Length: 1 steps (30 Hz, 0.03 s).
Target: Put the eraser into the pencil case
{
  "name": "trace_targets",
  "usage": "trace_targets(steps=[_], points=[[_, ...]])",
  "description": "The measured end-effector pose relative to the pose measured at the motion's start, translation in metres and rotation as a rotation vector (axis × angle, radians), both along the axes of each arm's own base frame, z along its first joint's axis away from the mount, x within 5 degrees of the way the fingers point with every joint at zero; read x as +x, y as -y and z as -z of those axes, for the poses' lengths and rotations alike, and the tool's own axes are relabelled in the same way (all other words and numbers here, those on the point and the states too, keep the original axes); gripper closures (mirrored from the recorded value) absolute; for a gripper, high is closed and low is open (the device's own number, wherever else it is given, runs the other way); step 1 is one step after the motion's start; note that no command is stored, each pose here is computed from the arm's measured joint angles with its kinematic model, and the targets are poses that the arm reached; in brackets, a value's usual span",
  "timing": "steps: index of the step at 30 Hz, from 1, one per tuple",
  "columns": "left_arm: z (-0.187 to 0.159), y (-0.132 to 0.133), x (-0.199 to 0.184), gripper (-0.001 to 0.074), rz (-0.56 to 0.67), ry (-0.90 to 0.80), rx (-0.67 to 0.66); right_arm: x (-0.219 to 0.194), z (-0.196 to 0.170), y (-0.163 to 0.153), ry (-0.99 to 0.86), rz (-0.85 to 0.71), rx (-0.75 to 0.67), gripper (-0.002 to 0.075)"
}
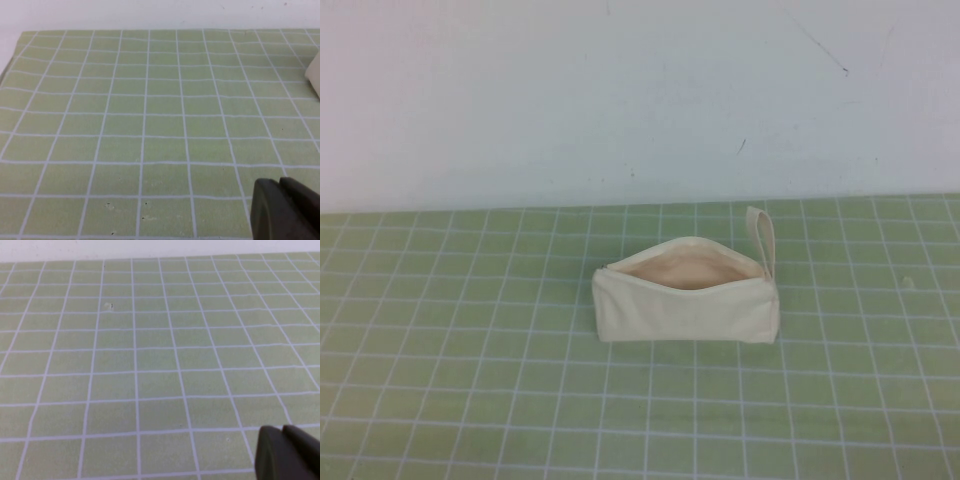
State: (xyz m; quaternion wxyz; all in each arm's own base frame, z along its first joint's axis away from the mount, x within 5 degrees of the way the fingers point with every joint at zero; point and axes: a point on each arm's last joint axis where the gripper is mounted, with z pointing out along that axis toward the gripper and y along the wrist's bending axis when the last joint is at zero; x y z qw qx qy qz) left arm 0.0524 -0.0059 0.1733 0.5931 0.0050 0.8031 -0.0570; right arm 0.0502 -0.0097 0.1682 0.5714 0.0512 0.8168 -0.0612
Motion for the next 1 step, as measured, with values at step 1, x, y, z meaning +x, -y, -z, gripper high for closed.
trace_targets(steps=[1], points=[[0.0000,0.0000,0.0000,0.0736,0.000,0.000,0.000,0.0000,0.0000,0.0000,0.000,0.000,0.000,0.0727]])
